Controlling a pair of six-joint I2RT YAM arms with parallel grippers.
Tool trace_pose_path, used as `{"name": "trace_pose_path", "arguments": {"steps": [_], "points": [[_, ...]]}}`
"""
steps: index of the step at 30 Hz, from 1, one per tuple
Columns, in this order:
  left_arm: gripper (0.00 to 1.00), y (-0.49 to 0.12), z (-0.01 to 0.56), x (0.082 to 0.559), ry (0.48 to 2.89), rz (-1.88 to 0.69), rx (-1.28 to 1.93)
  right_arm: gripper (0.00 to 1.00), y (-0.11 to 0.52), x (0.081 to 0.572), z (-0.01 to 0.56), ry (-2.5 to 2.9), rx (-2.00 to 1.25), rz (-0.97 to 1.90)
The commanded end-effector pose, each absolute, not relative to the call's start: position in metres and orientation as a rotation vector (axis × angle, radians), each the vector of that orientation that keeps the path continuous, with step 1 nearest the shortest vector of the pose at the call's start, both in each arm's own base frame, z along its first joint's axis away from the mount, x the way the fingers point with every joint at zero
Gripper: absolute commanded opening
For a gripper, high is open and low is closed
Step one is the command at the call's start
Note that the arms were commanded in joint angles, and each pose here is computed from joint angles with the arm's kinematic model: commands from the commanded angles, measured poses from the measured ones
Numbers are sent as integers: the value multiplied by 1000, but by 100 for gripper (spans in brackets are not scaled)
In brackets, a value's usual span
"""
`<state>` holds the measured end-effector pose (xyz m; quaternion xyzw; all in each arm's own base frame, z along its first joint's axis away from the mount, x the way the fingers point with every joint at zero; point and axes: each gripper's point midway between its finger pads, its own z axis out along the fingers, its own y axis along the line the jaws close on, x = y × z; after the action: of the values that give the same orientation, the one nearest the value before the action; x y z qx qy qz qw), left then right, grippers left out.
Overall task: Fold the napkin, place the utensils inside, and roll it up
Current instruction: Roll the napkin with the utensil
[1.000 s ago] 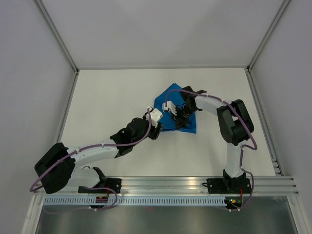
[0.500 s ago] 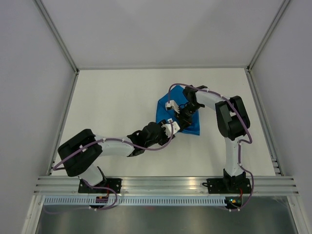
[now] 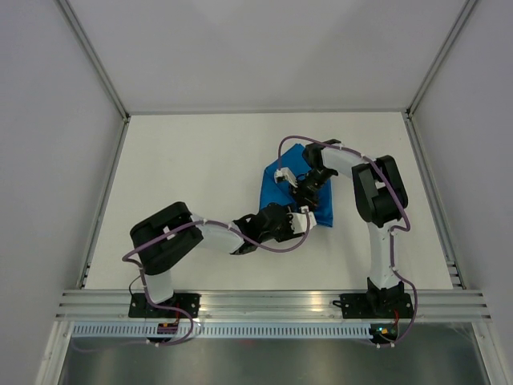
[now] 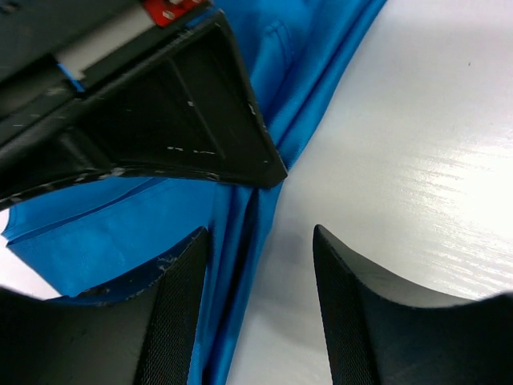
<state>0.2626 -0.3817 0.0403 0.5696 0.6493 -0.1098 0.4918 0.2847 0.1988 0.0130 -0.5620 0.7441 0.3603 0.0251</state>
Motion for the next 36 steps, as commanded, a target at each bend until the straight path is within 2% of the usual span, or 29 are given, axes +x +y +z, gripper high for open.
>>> {"name": "trace_pose_path", "arguments": {"steps": [1,5,11,14,15,20,23,24,26,29,32,35,36], "points": [[60,-400,50,269,1469,-248,1422,17,161,279,-37,2415,-1916,962],[59,-399,38,269,1474,-234,1460,16,160,281,-38,2414,-1921,964],[50,-398,21,264,1504,-239,1519,16,160,284,-38,2426,-1913,978],[39,-397,14,263,1523,-241,1540,16,160,285,-37,2428,-1912,984],[32,-397,10,261,1533,-245,1549,16,161,286,-36,2431,-1909,987],[14,-398,1,256,1581,-264,1594,16,161,287,-35,2431,-1901,990],[8,-400,-4,251,1617,-304,1630,16,162,287,-33,2424,-1894,993],[3,-402,-3,250,1626,-316,1630,16,163,288,-32,2423,-1890,988],[2,-402,-5,247,1649,-349,1641,16,164,288,-27,2417,-1880,995],[2,-404,-5,247,1668,-392,1643,20,168,289,-16,2394,-1851,1007],[2,-402,-5,245,1701,-445,1641,29,172,292,-1,2371,-1796,1019],[2,-400,-3,243,1741,-508,1631,44,177,298,18,2347,-1720,1026],[2,-399,-3,244,1747,-535,1626,46,178,301,23,2346,-1694,1022]]}}
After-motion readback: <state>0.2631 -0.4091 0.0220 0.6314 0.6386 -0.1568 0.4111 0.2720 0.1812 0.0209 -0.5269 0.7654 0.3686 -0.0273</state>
